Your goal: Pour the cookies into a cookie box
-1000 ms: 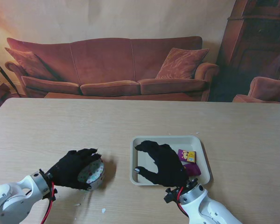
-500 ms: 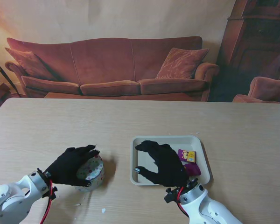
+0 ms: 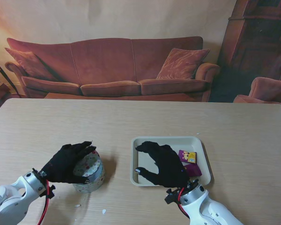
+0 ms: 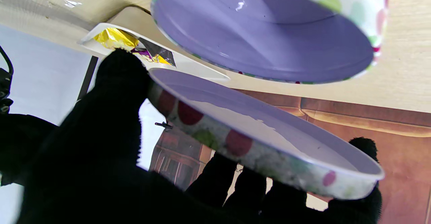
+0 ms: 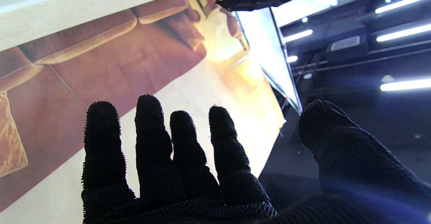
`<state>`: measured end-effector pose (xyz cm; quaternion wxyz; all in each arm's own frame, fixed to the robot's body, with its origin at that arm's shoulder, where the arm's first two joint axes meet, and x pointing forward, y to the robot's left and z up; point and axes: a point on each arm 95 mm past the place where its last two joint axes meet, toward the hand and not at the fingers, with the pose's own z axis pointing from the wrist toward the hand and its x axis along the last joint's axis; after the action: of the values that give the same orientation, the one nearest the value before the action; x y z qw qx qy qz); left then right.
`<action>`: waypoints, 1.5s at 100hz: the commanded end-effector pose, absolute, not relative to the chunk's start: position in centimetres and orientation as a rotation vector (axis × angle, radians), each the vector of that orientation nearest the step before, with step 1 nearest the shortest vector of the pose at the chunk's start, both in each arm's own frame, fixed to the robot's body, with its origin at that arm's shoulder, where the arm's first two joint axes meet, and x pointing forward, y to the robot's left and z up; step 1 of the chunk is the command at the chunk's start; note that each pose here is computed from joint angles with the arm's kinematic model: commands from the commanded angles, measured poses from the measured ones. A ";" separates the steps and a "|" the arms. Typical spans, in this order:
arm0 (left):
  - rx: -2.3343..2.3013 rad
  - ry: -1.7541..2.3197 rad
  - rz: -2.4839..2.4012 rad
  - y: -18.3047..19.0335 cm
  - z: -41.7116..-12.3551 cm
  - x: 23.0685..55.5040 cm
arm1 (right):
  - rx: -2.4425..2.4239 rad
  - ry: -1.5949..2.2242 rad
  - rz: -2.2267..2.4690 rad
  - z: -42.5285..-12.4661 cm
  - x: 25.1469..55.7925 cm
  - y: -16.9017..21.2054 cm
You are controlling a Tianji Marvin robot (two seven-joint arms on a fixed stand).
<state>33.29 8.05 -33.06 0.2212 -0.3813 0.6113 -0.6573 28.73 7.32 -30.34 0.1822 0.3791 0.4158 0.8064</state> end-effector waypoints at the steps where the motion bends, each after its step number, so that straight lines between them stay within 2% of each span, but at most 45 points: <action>1: -1.042 1.681 -1.812 8.3 -32.6 33.4 | 1.086 1.187 2.273 -30.5 28.6 7.6; 42: -1.052 1.500 -1.725 14.0 -30.3 35.8 | 1.087 1.187 2.269 -30.5 28.6 7.5; 66: -1.114 1.384 -1.629 18.2 -30.7 37.6 | 1.087 1.192 2.264 -30.5 28.6 7.5; 98: -1.233 1.359 -1.476 21.0 -34.8 39.1 | 1.095 1.208 2.257 -30.7 28.7 7.6; 129: -1.402 1.343 -1.383 21.0 -40.1 39.7 | 1.095 1.208 2.255 -30.7 28.7 7.6; 150: -1.445 1.368 -1.337 21.0 -41.8 39.6 | 1.100 1.209 2.252 -30.7 28.8 7.5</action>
<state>40.06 21.12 -40.82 0.3742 -0.5491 0.5263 -0.5305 28.92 7.29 -30.50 0.1828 0.3836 0.4242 0.7997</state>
